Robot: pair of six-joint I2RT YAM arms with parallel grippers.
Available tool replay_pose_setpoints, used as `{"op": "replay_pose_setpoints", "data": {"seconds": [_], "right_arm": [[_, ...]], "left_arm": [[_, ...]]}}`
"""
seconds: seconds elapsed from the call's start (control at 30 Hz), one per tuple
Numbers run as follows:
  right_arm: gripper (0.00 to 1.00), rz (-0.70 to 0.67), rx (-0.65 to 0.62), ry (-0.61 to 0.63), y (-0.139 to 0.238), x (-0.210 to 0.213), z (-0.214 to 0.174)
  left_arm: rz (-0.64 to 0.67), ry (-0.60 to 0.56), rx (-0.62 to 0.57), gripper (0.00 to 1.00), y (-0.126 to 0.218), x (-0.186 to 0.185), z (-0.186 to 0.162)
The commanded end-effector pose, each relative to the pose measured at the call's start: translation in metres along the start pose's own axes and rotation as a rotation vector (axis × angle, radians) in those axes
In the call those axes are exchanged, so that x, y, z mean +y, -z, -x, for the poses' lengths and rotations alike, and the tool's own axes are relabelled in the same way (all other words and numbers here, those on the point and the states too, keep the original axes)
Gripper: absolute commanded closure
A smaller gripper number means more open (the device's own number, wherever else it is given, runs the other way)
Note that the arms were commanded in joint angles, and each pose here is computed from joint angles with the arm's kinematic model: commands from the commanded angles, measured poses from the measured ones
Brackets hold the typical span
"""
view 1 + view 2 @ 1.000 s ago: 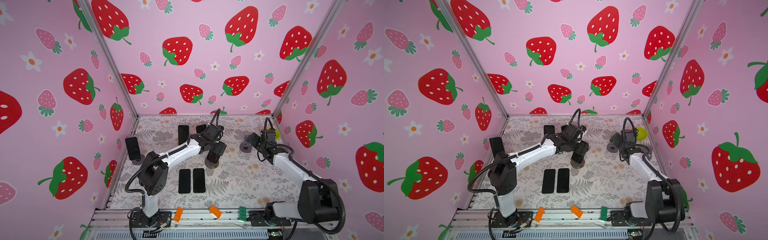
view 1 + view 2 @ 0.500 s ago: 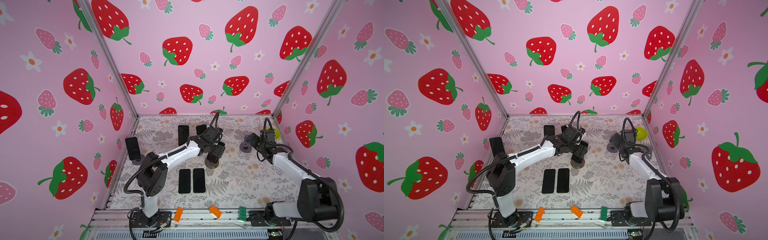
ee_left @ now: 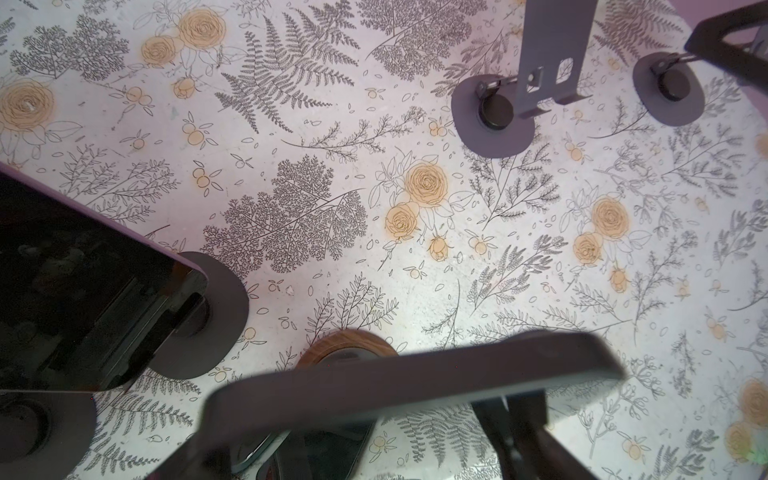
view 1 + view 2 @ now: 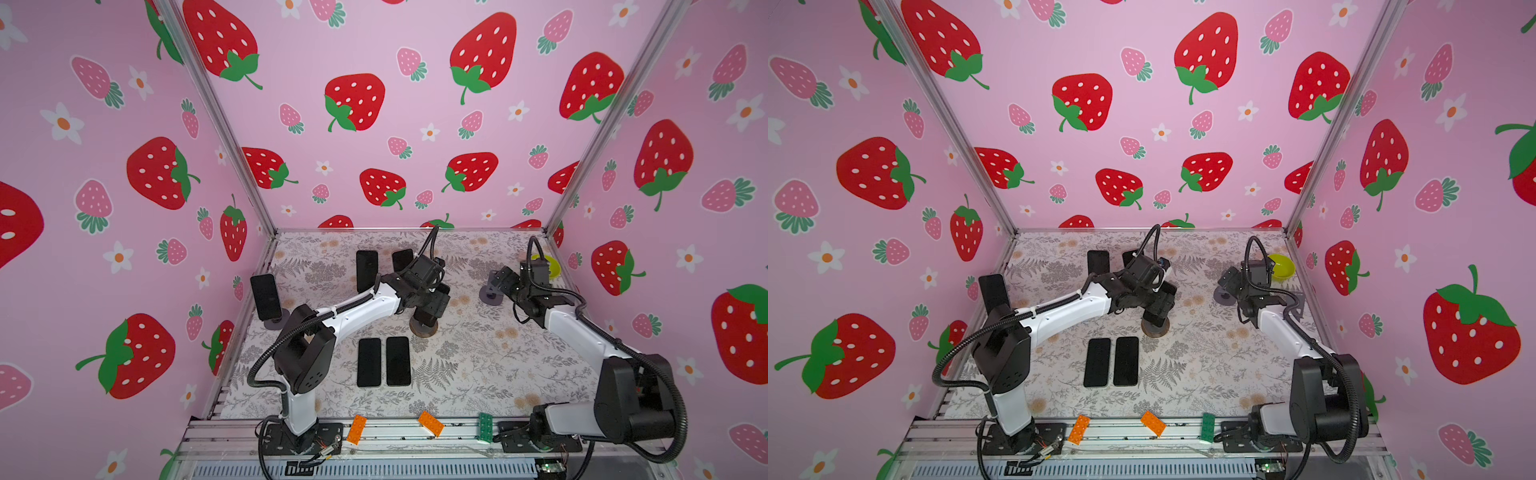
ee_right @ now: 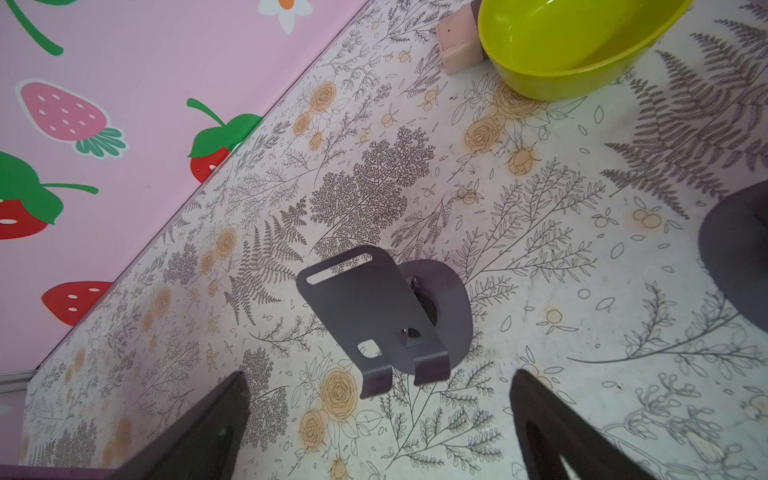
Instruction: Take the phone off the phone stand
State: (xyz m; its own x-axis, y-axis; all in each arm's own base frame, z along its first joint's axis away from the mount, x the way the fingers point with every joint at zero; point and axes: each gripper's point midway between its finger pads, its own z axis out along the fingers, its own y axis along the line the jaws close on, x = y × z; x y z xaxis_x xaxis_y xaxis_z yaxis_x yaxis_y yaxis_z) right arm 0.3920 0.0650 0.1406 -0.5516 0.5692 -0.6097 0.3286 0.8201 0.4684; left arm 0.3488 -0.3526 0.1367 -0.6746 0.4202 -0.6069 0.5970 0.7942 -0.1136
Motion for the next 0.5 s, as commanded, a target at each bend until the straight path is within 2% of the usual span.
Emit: {"op": "replay_pose_setpoints", "data": {"seconds": [0.0,0.47], "right_arm": [[0.0,-0.011,0.015,-0.01,-0.0052,-0.0052,-0.0059],[0.0,-0.016,0.039,-0.014,-0.0094,-0.007,-0.0116]], "left_arm": [[0.012,-0.001,-0.026,0.11,0.0114,0.0002,0.005],[0.033,-0.005,-0.05,0.16,0.0196,0.0003,0.0116]]}}
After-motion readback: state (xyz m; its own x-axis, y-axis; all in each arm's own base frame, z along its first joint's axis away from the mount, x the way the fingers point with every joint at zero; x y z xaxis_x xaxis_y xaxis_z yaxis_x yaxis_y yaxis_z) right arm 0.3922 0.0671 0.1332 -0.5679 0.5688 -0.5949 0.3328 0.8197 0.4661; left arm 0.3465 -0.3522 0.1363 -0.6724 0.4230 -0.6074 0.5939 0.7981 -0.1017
